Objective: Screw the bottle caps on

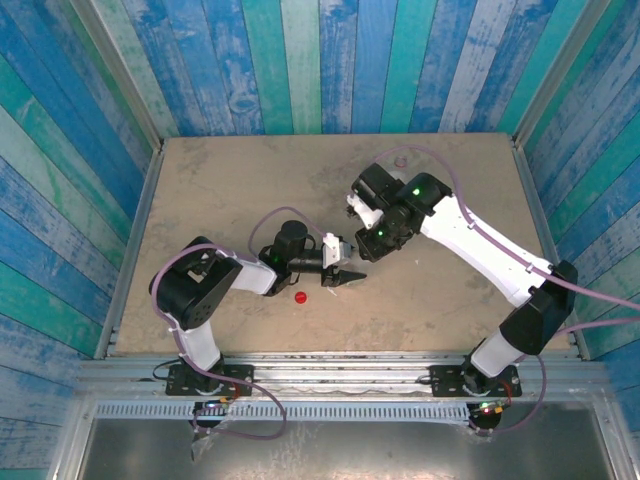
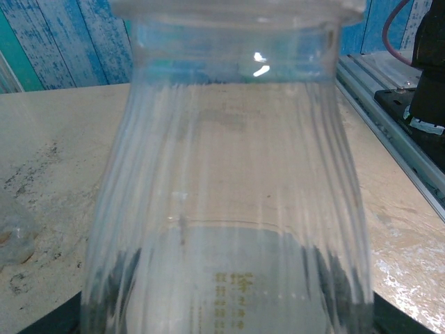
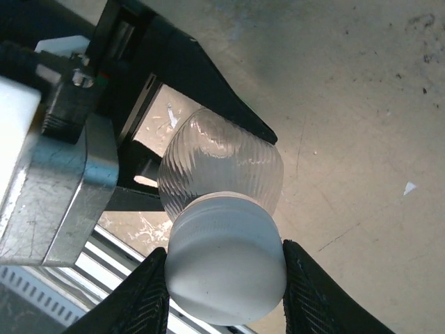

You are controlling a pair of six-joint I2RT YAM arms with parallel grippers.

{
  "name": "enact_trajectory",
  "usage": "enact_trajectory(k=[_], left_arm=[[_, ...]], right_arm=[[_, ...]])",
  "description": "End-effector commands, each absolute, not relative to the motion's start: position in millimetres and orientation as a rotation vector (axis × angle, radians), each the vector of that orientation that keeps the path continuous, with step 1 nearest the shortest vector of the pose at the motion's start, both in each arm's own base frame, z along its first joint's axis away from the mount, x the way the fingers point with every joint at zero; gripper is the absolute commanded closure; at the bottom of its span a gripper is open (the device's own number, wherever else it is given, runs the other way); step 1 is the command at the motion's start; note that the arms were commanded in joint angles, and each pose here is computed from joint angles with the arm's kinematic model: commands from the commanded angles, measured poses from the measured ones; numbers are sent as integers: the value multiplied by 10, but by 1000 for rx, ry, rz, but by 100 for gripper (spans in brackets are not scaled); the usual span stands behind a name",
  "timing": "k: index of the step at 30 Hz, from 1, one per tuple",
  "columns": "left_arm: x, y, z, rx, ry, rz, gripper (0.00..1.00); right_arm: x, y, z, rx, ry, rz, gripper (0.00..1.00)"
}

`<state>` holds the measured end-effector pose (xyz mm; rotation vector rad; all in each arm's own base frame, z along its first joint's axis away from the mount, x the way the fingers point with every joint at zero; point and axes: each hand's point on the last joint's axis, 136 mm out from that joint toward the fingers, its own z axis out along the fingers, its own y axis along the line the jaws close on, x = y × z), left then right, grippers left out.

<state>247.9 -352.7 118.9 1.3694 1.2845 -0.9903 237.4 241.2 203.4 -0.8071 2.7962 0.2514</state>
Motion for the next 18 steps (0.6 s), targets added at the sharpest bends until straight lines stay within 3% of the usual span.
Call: enact_trajectory(k=[1, 5, 7, 11, 18], left_arm=[[2609, -3439, 883, 1322, 1474, -936, 47], [2428, -3480, 855, 1398, 1455, -1060, 47], [2288, -3511, 900, 1430, 1429, -1185, 47], [2104, -3540, 1033, 1445, 1383, -1379, 52], [2119, -3547, 959, 1486, 1421, -1368, 49]], right_arm=[[2435, 2380, 2110, -675, 2827, 228, 65], [2490, 2429, 2298, -1046, 2638, 247, 35], [2493, 2423, 2370, -1232, 2523, 232, 29], [2436, 2413, 2474, -1512, 2317, 262, 27], [2196, 2340, 2451, -1777, 2156, 320, 27]])
